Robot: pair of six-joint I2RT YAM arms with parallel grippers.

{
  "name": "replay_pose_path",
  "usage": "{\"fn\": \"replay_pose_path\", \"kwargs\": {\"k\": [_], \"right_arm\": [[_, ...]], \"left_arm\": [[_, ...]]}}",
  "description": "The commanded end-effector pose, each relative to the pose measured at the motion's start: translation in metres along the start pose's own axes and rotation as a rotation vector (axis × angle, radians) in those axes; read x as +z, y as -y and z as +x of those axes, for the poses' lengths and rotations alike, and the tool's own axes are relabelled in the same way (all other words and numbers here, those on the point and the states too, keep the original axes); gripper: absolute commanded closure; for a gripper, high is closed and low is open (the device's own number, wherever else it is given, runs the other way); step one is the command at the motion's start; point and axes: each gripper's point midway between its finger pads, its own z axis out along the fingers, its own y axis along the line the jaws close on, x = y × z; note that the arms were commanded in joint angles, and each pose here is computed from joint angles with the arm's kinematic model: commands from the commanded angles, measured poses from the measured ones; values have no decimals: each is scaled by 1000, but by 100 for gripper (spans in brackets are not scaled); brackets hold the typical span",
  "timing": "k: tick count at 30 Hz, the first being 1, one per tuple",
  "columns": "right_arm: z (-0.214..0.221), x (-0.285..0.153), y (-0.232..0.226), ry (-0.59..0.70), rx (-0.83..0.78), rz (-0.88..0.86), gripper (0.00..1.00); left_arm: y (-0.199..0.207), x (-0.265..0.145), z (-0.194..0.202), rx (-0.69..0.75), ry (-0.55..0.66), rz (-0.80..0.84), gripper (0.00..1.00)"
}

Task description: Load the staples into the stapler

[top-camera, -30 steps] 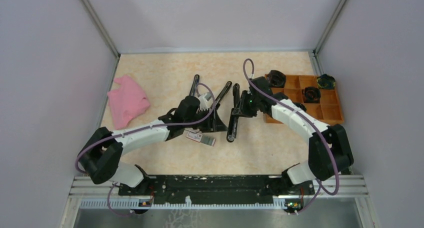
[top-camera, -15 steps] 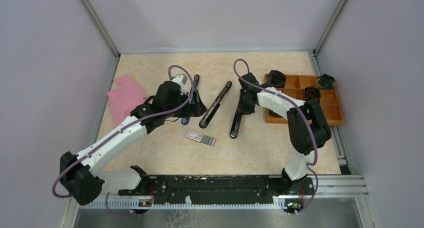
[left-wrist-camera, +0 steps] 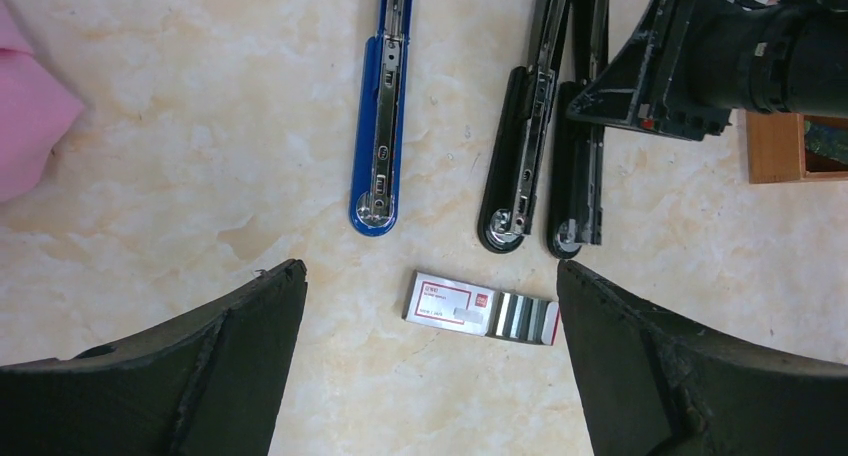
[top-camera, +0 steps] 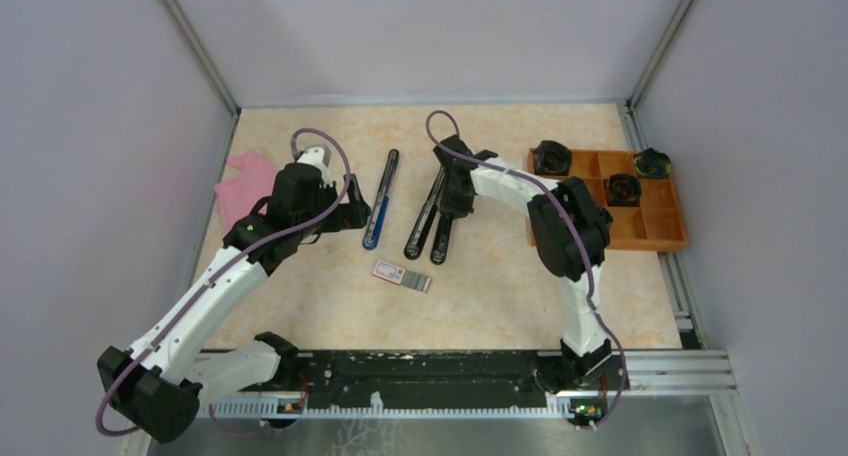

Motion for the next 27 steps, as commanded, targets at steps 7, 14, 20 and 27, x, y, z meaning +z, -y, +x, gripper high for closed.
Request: {"fn": "replay_pose_path", "kwargs": {"k": [7,14,20,27], "right_arm": [[-28,2,-57,96,-6,-34,100],[-24,0,-23,97,-7,71,100],[-17,-8,7,112,12,110,100],[-14,-7,4,91,1,79,83]], "left_arm": [[-12,-9,-7,-7,39,-24,1],[-14,-5,-3,-22,15,-17,1],[-7,2,5,-12,-24,21,1],[1,11,30,-30,-143,59,3]]}}
